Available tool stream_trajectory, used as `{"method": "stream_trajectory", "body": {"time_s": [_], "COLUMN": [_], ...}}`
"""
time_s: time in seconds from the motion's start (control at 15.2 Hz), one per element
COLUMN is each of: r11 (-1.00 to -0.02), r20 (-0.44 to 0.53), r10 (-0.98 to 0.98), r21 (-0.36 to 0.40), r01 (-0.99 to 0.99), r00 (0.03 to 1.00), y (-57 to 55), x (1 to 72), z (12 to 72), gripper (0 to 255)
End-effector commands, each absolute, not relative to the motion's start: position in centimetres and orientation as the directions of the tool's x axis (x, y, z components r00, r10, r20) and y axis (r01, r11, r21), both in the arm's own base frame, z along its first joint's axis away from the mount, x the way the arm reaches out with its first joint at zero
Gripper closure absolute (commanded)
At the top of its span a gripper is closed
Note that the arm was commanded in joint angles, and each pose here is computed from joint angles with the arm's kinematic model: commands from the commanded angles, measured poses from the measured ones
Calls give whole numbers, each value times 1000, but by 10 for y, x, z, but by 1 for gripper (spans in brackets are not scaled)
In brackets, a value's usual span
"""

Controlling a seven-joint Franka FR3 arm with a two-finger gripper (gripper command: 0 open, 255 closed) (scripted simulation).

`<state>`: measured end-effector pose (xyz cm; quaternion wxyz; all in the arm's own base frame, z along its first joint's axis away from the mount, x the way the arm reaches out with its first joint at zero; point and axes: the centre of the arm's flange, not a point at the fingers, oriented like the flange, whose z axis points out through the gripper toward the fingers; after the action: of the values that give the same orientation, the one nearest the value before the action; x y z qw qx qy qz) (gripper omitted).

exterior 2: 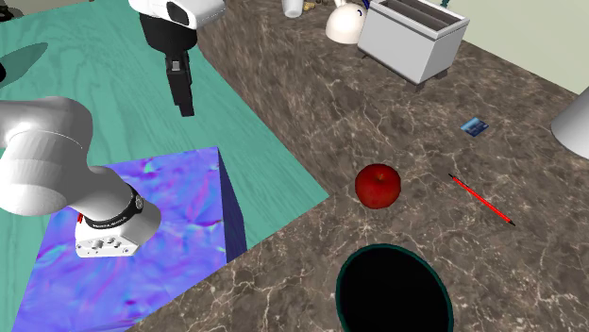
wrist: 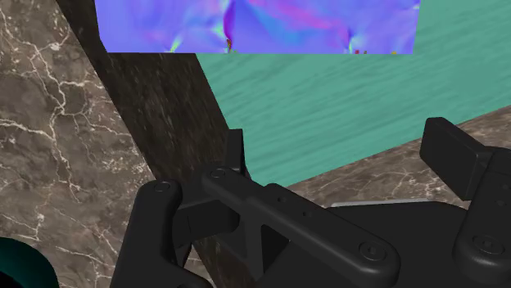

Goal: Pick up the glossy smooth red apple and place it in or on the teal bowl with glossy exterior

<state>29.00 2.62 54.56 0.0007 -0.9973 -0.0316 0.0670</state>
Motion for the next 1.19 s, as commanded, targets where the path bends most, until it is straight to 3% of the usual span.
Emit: {"method": "stream_trajectory", "body": {"time_s": [0.0, 1.12], "r11": [-998, -998], "r20": [-133, 16], "r10": [63, 47], "r21": [-6, 30], "r01": [63, 46], "r00": [989, 999], "y": [26, -50], "x": [290, 462], "z": [546, 472], "gripper": [0, 0]}}
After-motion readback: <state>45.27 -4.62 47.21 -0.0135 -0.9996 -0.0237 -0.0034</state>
